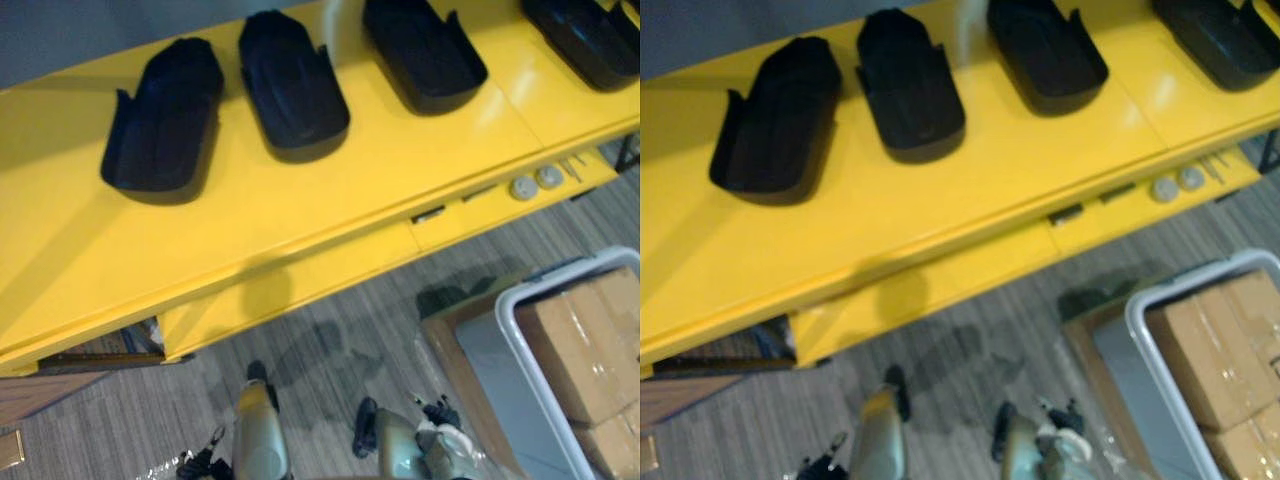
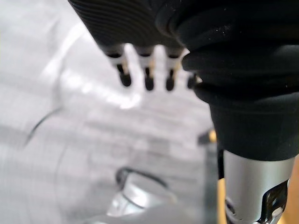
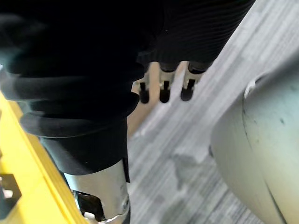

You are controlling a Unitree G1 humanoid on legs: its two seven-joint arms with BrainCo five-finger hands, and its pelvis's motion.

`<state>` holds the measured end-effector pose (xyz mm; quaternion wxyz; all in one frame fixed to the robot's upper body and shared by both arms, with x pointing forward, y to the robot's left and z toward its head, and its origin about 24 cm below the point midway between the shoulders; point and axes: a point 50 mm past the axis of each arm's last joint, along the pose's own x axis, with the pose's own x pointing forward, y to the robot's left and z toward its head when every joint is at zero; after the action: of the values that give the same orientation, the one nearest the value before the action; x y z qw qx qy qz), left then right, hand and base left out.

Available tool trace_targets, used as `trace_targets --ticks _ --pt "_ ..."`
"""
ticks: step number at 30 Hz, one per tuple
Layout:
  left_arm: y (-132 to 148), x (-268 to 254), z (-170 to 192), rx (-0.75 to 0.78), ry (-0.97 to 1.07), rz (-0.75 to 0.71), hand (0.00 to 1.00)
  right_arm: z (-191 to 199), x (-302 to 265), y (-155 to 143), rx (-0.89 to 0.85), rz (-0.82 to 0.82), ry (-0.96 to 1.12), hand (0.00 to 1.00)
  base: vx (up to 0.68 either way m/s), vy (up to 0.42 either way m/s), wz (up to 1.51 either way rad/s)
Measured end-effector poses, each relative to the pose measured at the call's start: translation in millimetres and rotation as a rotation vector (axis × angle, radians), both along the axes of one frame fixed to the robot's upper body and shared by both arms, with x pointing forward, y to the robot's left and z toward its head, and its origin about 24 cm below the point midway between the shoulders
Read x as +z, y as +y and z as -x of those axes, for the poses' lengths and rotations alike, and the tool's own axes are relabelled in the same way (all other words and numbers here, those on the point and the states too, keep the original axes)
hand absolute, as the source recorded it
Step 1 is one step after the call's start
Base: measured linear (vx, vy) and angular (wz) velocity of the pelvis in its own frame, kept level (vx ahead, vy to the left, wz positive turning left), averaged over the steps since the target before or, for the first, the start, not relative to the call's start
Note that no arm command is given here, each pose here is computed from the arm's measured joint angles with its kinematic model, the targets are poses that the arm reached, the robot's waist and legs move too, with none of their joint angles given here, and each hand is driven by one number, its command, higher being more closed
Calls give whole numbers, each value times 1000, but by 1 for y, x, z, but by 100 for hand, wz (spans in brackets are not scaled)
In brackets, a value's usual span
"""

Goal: Walk over and take plastic housings, then place them on the shelf

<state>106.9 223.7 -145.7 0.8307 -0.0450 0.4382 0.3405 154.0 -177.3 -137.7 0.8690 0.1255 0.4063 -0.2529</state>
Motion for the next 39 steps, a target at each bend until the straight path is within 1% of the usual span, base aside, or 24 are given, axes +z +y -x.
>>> trace_targets --ticks 2,3,4,6,7,9,13,15,17,19,22,23,24,25,26,27,28,29,31,32,36,39 --pt "4 9 -18 -122 -39 -64 0 3 -3 -2 3 7 23 0 79 30 -17" --pt "1 15 -34 -156 -94 -75 0 5 -5 -5 6 11 43 0 72 48 -1" --pt "-3 17 -41 -180 -116 -72 0 6 -6 -5 11 13 53 0 27 47 5" --pt "-24 23 -60 -260 -184 -42 0 10 -8 -8 19 14 78 0 5 71 13" --pt "-37 23 -65 -305 -203 -11 0 10 -8 -9 28 18 84 0 -10 78 24" --pt "-49 23 -67 -333 -219 23 0 7 -7 -12 60 45 81 0 -46 55 39" --pt "-43 19 -60 -349 -177 2 0 -3 -4 -15 164 88 83 0 -113 -10 64" --pt "-41 10 -46 -340 -99 6 0 -1 -5 -24 227 123 117 0 -110 56 69" --pt "-35 4 -35 -323 -43 7 0 -1 -5 -31 242 133 132 0 -95 106 24" --pt "-25 2 -30 -327 -7 -8 0 0 -6 -31 221 120 140 0 -76 144 6" --pt "-14 -2 -19 -326 39 -4 0 15 -12 -25 102 42 158 0 13 141 -15" --pt "-13 -2 -16 -339 49 -2 0 22 -16 -21 65 13 170 0 84 126 -16" --pt "-10 -3 -13 -380 62 -15 0 34 -21 -10 63 -24 201 0 84 126 -11" --pt "-10 -2 -14 -391 63 -19 0 35 -22 -7 69 -27 206 0 75 95 -7" --pt "-13 -2 -17 -441 63 -27 0 40 -23 0 124 -20 224 0 27 51 -3" --pt "-20 -2 -21 -498 62 -30 0 38 -23 3 203 10 231 0 26 61 -3" --pt "-24 -2 -23 -528 60 -27 0 37 -23 5 240 21 231 0 3 46 -6" --pt "-31 -2 -26 -589 58 -25 0 36 -23 10 302 37 231 0 -15 28 -9" --pt "-40 -2 -32 -667 60 -25 0 32 -22 10 361 53 221 0 -42 5 -22" --pt "-44 -2 -34 -681 57 -21 0 31 -21 9 372 61 221 0 -63 -11 -39" --pt "-69 2 -51 -814 24 -20 0 21 -17 -5 382 101 203 0 -82 3 -28" --pt "-82 6 -60 -908 0 -32 0 17 -16 -2 412 102 195 0 -92 1 -22"
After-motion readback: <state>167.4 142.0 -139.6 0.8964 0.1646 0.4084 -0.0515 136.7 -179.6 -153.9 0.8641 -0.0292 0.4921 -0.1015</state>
